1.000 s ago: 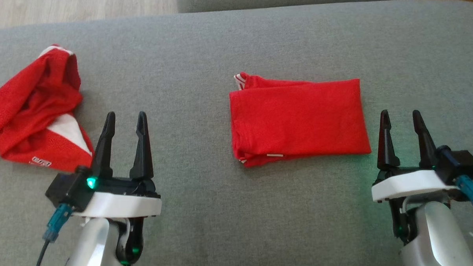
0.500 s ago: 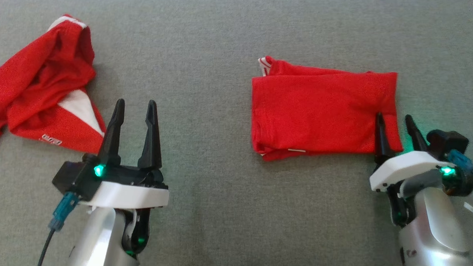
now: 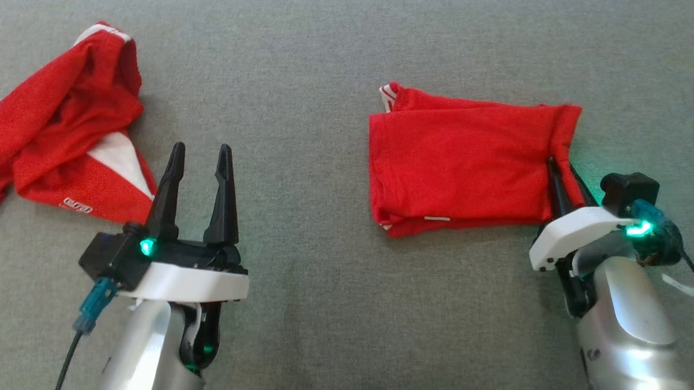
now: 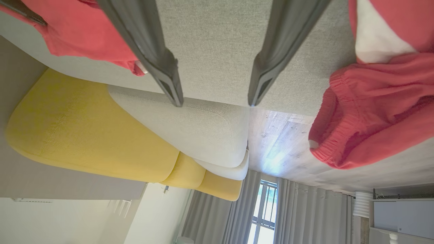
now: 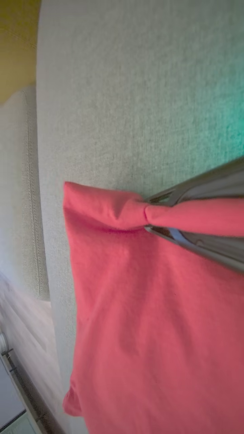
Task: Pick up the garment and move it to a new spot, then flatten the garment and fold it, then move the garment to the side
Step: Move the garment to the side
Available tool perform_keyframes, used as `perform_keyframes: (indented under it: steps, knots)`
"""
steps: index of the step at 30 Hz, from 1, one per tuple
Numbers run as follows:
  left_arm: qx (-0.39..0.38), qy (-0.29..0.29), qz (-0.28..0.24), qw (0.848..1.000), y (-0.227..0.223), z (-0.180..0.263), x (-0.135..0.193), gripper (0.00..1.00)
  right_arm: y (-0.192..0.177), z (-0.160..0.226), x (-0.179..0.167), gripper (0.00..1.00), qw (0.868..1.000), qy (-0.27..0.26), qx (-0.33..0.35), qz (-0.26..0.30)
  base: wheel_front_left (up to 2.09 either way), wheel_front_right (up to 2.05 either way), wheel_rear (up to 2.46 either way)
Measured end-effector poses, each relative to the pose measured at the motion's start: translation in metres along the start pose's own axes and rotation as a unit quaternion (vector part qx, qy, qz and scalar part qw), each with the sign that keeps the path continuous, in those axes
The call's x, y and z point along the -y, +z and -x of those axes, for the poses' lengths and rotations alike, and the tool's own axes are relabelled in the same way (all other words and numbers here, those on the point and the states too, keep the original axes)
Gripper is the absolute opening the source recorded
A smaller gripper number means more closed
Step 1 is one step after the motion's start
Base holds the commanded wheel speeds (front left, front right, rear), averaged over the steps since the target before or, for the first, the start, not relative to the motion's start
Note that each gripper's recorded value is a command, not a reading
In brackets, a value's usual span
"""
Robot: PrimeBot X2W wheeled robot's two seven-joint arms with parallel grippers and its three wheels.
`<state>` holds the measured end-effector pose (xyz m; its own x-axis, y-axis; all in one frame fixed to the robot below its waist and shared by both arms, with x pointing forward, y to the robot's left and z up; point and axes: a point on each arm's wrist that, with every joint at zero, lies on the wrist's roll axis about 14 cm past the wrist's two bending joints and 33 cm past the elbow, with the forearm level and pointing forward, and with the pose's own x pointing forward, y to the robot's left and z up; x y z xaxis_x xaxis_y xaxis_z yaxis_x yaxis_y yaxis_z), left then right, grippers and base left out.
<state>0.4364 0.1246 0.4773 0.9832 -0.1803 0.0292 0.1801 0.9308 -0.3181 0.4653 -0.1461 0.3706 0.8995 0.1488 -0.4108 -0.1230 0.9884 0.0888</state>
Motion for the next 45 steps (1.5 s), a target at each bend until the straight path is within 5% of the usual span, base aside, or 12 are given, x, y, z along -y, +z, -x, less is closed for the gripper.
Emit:
perform_keyframes:
  steps: [4, 13, 18, 31, 32, 33, 34, 45]
  knots:
    - [0.007, -0.009, 0.001, 1.0, 0.005, -0.001, 0.007, 1.0, 0.011, 0.007, 0.018, 0.0, 0.999, -0.016, 0.014, 0.037, 0.0, 0.0, 0.0]
    - [0.008, -0.014, 0.001, 1.0, 0.005, -0.003, 0.01, 1.0, 0.076, 0.018, 0.126, 0.0, 0.983, -0.104, 0.048, 0.147, 0.0, 0.0, 0.0]
    - [-0.001, -0.004, 0.001, 1.0, -0.001, -0.002, 0.002, 1.0, 0.078, 0.023, 0.177, 0.0, 0.972, -0.144, 0.016, 0.187, 0.0, 0.0, 0.0]
    - [-0.004, 0.025, -0.001, 1.0, -0.005, -0.008, -0.021, 1.0, 0.107, 0.005, 0.226, 0.0, 0.957, -0.204, 0.015, 0.208, 0.0, 0.0, 0.0]
    - [-0.005, 0.026, -0.001, 1.0, -0.006, -0.007, -0.022, 1.0, 0.106, 0.005, 0.227, 0.21, 0.956, -0.206, 0.013, 0.207, 0.0, 0.0, 0.0]
    - [-0.005, 0.026, -0.001, 1.0, -0.006, -0.007, -0.022, 1.0, 0.105, 0.005, 0.229, 0.8, 0.956, -0.208, 0.012, 0.207, 0.0, 0.0, 0.0]
    - [-0.005, 0.026, -0.001, 1.0, -0.006, -0.007, -0.023, 1.0, 0.106, 0.006, 0.23, 1.0, 0.956, -0.211, 0.014, 0.203, 0.0, 0.0, 0.0]
    - [0.053, 0.025, 0.001, 0.998, 0.038, 0.001, -0.016, 1.0, 0.158, 0.01, 0.149, 1.0, 0.967, -0.15, 0.166, 0.124, 0.0, 0.0, 0.0]
